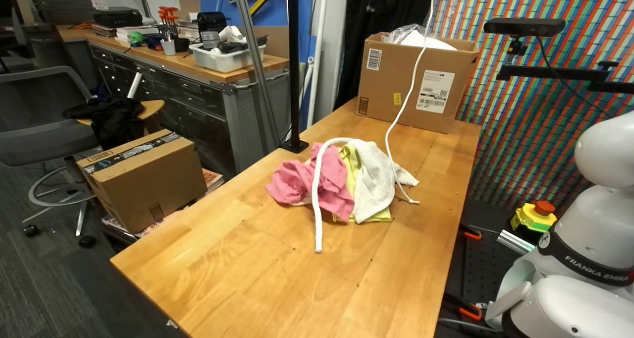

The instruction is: Separate the clothes and ropes

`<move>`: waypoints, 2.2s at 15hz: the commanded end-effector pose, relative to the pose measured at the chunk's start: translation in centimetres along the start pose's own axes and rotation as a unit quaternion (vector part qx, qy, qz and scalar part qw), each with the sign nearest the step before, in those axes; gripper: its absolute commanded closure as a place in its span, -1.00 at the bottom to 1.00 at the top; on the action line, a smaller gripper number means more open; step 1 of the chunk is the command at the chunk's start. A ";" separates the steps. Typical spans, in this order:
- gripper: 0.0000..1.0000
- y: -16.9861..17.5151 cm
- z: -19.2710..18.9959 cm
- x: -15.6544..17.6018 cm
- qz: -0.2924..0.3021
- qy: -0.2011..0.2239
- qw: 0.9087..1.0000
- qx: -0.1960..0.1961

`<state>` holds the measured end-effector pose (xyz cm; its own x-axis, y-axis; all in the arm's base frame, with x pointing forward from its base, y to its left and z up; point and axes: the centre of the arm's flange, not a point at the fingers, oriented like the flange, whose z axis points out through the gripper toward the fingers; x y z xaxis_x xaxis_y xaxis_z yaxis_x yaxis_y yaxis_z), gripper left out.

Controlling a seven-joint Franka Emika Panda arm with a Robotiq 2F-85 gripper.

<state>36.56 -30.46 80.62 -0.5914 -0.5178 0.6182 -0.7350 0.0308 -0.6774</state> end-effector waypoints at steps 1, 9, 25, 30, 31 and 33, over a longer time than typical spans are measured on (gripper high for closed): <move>0.84 -0.4 1.8 2.8 0.026 0.006 1.000 -0.013; 0.84 1.1 3.3 7.8 0.067 0.018 0.997 -0.037; 0.84 -2.6 4.5 6.5 0.059 -0.013 0.998 -0.028; 0.84 -3.3 7.6 3.8 0.041 -0.027 0.998 -0.049; 0.84 -3.2 8.4 3.6 0.039 -0.027 0.997 -0.055; 0.84 -2.6 9.4 3.2 0.036 -0.029 0.997 -0.067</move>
<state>39.13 -38.80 79.94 -0.6283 -0.5634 0.5365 -0.7233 0.1689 -0.6696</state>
